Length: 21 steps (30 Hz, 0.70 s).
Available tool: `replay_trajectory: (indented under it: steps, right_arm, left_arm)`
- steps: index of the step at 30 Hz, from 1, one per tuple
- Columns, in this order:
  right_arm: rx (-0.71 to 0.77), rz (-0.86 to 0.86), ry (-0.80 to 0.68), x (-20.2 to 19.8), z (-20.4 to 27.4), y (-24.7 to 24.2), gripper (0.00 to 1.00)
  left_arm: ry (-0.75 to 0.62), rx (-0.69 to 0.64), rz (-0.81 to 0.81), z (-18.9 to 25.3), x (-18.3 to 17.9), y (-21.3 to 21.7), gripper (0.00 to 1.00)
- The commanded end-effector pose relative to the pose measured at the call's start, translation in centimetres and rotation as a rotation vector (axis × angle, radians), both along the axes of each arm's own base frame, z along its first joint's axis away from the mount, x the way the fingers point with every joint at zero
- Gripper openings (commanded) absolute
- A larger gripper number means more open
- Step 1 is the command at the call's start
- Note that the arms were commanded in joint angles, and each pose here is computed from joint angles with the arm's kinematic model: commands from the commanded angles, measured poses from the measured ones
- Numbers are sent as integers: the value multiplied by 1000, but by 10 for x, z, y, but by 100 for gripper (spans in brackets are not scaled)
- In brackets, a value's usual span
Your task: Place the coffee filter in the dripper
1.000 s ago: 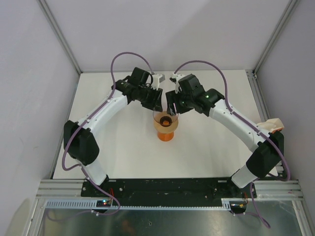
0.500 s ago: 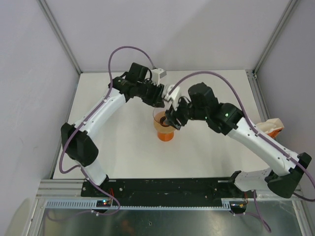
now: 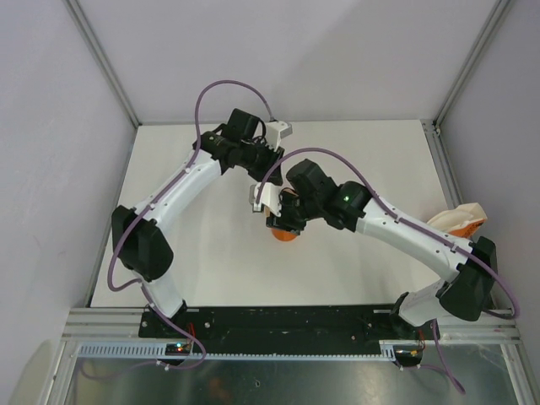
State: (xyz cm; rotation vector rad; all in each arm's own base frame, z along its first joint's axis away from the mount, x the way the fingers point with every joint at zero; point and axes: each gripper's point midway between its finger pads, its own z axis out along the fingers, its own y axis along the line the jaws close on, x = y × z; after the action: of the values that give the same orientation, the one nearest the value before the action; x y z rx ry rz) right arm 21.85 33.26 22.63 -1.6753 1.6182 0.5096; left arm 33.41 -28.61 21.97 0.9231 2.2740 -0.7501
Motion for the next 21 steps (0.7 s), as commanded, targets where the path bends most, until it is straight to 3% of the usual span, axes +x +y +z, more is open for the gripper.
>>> replay_trajectory:
  steps: [1,7,13,21]
  right_arm:
    - [-1,-23,-75,15,1,1,48]
    - [-65,-56,-72,22,-21,-5,43]
    - [-7,-12,-101,12,-1,1,42]
    - [164,212,-17,-34,41,-8,52]
  left_arm:
    - [-33,-41,-60,13,0,-10,30]
    - [-23,-31,-66,7,-2,-9,30]
    - [-31,-42,-72,12,-2,-10,30]
    - [-58,-55,-52,25,2,-11,30]
